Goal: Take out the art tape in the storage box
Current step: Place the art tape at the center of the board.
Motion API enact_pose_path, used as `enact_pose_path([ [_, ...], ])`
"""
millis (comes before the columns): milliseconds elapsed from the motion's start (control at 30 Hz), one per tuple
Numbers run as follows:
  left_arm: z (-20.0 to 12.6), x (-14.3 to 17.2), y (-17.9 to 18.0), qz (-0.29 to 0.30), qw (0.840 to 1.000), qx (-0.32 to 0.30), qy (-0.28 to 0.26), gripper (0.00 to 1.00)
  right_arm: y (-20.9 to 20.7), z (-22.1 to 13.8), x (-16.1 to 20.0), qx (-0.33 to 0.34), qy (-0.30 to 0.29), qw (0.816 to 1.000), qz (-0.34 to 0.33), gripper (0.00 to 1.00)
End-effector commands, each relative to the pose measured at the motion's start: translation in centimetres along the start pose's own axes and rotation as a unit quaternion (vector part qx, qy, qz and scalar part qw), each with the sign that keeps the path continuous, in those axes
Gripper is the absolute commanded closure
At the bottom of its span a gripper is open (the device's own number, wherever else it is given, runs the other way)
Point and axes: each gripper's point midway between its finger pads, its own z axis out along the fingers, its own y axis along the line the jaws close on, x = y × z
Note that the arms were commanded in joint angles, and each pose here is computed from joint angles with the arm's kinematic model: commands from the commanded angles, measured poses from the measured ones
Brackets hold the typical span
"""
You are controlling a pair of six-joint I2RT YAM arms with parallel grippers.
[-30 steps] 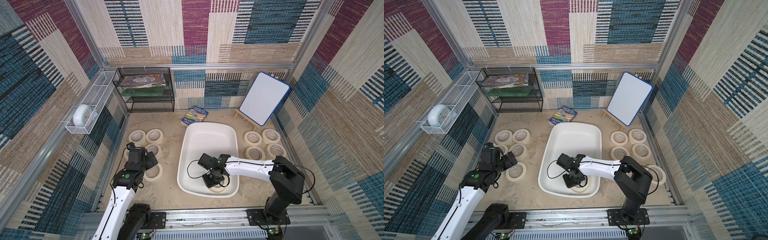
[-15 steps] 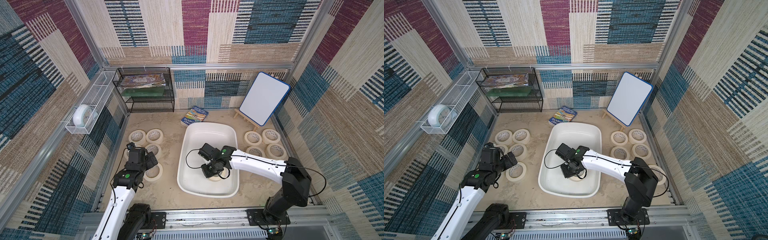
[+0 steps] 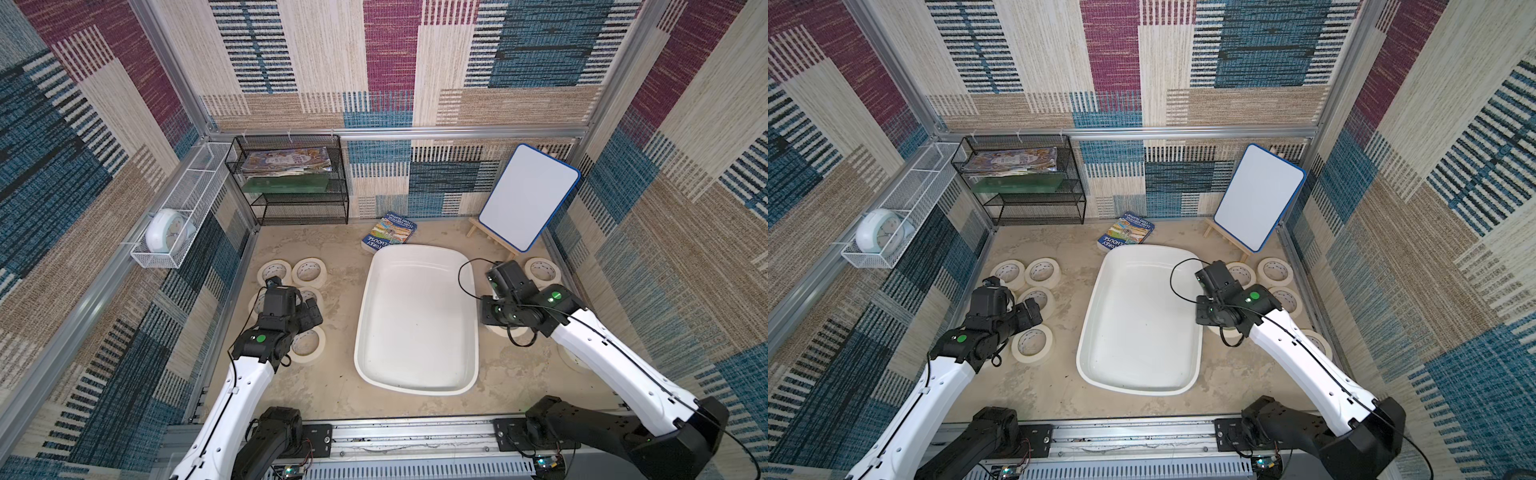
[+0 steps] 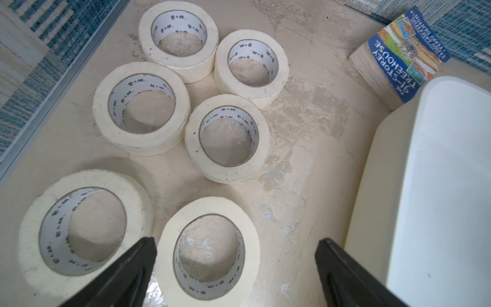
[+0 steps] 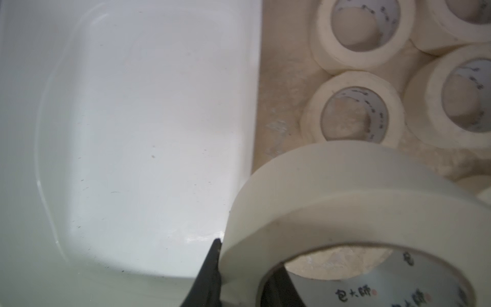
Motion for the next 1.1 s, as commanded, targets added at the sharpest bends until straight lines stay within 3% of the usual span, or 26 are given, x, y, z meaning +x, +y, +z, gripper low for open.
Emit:
enact_pose_path([
  [0, 0.1, -1.9, -2.1, 0.014, 0.999, 0.038, -0.026, 0.01, -3.7, 1.6, 2.5, 0.031, 0.028, 0.998, 0.052, 1.00],
  [200, 0.0, -3.8, -5.7, 0.029, 0.994, 0.096, -0.032, 0.01, -6.0, 5.2, 6.7, 0.025, 0.067, 0.986, 0.150, 1.00],
  [333, -0.3, -4.6, -6.5, 0.061, 0.993, 0.094, -0.040, 0.01, -6.8, 5.6, 6.1, 0.036, 0.052, 0.981, 0.181, 1.00],
  [500, -0.1, -4.1, -6.2, 0.082, 0.992, 0.086, -0.033, 0.01, -7.6, 7.5, 7.1, 0.056, 0.097, 0.975, 0.193, 1.00],
  [900, -0.4, -4.0, -5.8, 0.104, 0.990, 0.080, -0.043, 0.01, -9.5, 11.2, 6.0, 0.068, 0.108, 0.974, 0.186, 1.00],
  [933, -0.3, -3.9, -5.8, 0.104, 0.991, 0.079, -0.041, 0.01, -9.3, 11.4, 6.1, 0.064, 0.110, 0.975, 0.184, 0.92],
  [1000, -0.2, -3.8, -5.9, 0.106, 0.990, 0.080, -0.037, 0.01, -9.2, 11.5, 6.1, 0.063, 0.114, 0.975, 0.178, 0.67],
  [1067, -0.2, -3.8, -5.8, 0.108, 0.990, 0.079, -0.035, 0.01, -9.2, 11.3, 5.8, 0.063, 0.118, 0.976, 0.173, 0.52],
])
